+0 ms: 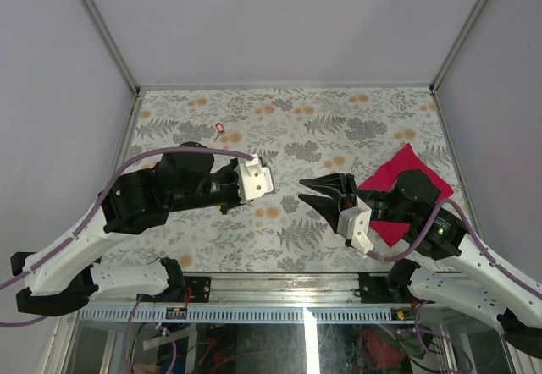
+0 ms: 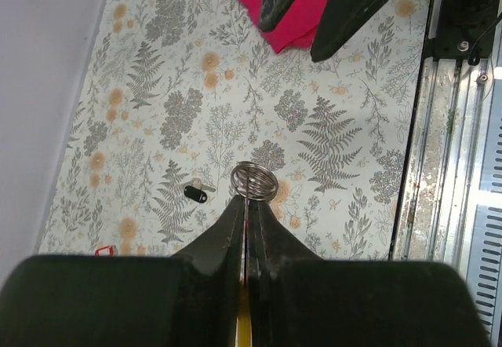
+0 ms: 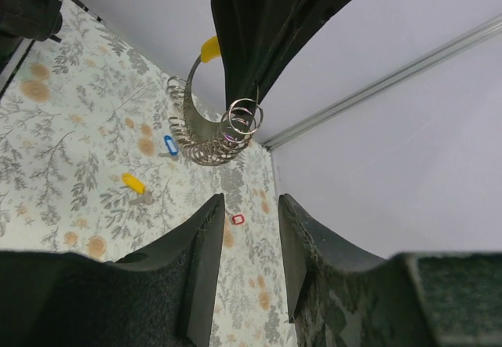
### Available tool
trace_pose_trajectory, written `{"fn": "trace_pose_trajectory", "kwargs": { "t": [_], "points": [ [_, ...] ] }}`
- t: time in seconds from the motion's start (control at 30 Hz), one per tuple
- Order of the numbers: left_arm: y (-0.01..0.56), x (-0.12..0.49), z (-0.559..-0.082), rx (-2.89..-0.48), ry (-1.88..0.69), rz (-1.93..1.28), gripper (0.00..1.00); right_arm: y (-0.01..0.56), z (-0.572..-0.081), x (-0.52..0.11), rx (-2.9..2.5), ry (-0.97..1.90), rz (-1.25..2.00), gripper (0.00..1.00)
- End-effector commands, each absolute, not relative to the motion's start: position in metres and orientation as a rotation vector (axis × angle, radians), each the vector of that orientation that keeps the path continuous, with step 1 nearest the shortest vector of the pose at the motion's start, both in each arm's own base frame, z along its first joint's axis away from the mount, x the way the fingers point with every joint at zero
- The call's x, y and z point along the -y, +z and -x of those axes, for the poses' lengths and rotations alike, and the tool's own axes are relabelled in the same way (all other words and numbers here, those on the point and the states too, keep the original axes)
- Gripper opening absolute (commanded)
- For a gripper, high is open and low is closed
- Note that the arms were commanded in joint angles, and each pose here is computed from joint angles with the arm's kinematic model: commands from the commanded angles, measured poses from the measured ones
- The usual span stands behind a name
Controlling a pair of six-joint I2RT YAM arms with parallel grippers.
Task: Put the keys on the keyring
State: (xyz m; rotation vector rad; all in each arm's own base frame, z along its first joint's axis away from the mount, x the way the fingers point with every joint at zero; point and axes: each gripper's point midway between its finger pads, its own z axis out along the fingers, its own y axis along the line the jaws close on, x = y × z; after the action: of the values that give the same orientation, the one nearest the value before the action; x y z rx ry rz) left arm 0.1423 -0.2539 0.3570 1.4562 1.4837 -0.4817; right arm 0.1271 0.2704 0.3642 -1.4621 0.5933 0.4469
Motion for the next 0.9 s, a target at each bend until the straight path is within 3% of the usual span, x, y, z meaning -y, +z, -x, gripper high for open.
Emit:
{"fn": "trace_pose_trajectory", "kwargs": {
  "t": [0.0,0.57,0.87],
  "points": [
    [0.378,0.252,-0.139,-1.4,-0.503,-1.399,0.0,0.403,-0.129,-0.274,-0.462,0.379,1.386,0.4],
    [0.413,0.257,-0.107,-1.268,-0.799,-1.202,0.0,0.463,-0.116,-0.307,-0.213,0.42,1.392,0.39],
    [0.419,0.258,-0.1,-1.275,-0.929,-1.064,0.0,0.452,-0.102,-0.313,-0.202,0.5,1.462,0.4]
  ]
}}
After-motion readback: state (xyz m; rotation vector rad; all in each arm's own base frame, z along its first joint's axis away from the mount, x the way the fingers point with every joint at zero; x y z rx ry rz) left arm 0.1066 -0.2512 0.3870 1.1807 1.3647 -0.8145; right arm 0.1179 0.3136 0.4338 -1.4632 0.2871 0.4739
